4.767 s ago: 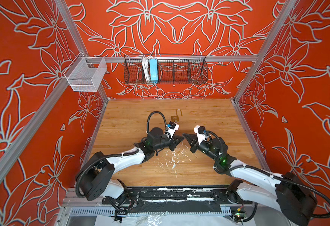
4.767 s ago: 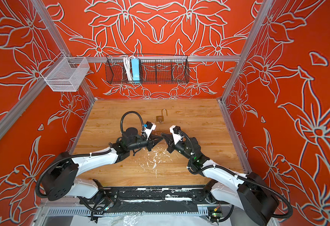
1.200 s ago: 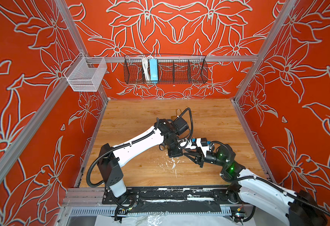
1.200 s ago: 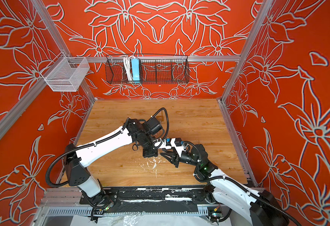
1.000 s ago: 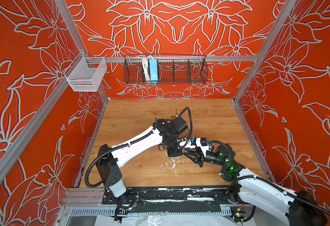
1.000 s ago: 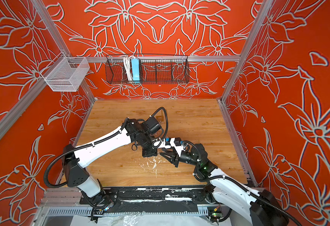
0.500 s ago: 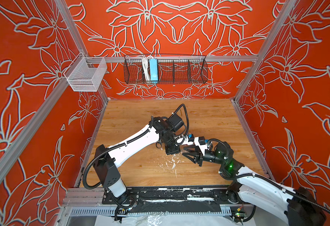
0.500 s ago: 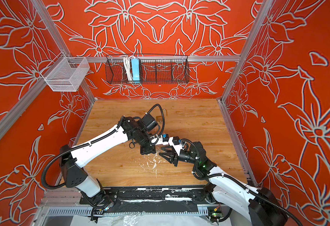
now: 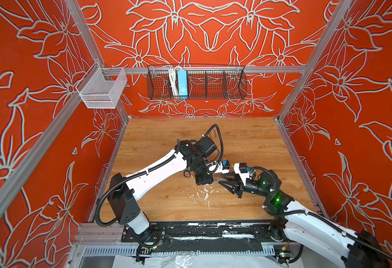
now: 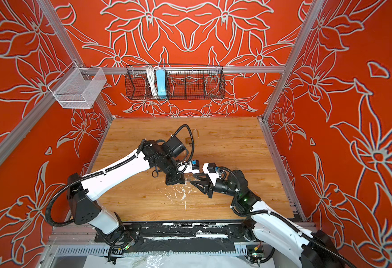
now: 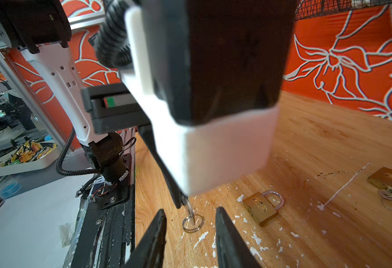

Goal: Unlock with the key
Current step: 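Close the right gripper on the silver key's shank beside the left gripper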

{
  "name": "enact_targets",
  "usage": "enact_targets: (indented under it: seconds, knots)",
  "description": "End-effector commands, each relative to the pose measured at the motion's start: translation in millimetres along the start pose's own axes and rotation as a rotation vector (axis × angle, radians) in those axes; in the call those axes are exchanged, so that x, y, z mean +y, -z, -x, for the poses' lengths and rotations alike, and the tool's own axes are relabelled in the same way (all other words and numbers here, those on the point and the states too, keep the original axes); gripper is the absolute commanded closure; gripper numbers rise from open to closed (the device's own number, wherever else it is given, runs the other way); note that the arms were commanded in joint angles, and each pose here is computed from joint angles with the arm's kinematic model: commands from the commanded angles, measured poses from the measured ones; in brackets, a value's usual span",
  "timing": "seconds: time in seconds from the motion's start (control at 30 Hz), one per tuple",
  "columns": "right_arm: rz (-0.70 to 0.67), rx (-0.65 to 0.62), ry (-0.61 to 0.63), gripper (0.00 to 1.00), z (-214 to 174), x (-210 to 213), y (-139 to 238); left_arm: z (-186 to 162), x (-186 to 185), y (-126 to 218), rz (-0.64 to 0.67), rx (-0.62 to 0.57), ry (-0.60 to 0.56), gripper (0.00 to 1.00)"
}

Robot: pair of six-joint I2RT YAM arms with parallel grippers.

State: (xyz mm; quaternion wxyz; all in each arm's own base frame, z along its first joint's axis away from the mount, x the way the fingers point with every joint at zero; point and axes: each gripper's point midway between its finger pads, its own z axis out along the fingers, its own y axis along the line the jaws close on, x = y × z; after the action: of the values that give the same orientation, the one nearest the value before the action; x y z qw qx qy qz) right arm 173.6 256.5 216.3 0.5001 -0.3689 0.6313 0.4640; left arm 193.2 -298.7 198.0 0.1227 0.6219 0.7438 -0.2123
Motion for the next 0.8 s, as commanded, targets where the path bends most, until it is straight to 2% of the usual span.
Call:
enact_targets:
  seconds: [0.0, 0.1, 0.3, 0.53, 0.77]
  knots:
    - [0.030, 0.008, 0.007, 0.61, -1.3, 4.0, -2.9, 11.2, -12.2, 13.3, -0.038, -0.088, -0.041, 1.00]
    - [0.037, 0.003, 0.004, 0.62, -0.5, 5.1, -2.9, 13.4, -15.4, 15.4, -0.048, -0.111, -0.048, 1.00]
    - [0.021, -0.005, 0.009, 0.70, 1.0, 3.8, -1.1, 8.4, -14.2, 12.8, -0.052, -0.105, -0.037, 1.00]
    - [0.014, -0.011, 0.006, 0.61, 1.6, 3.1, -0.3, 5.0, -12.3, 8.2, -0.050, -0.092, -0.028, 1.00]
    - [0.029, 0.002, -0.007, 0.61, -0.4, 2.9, -4.1, 7.9, -12.3, 7.8, -0.054, -0.106, -0.029, 1.00]
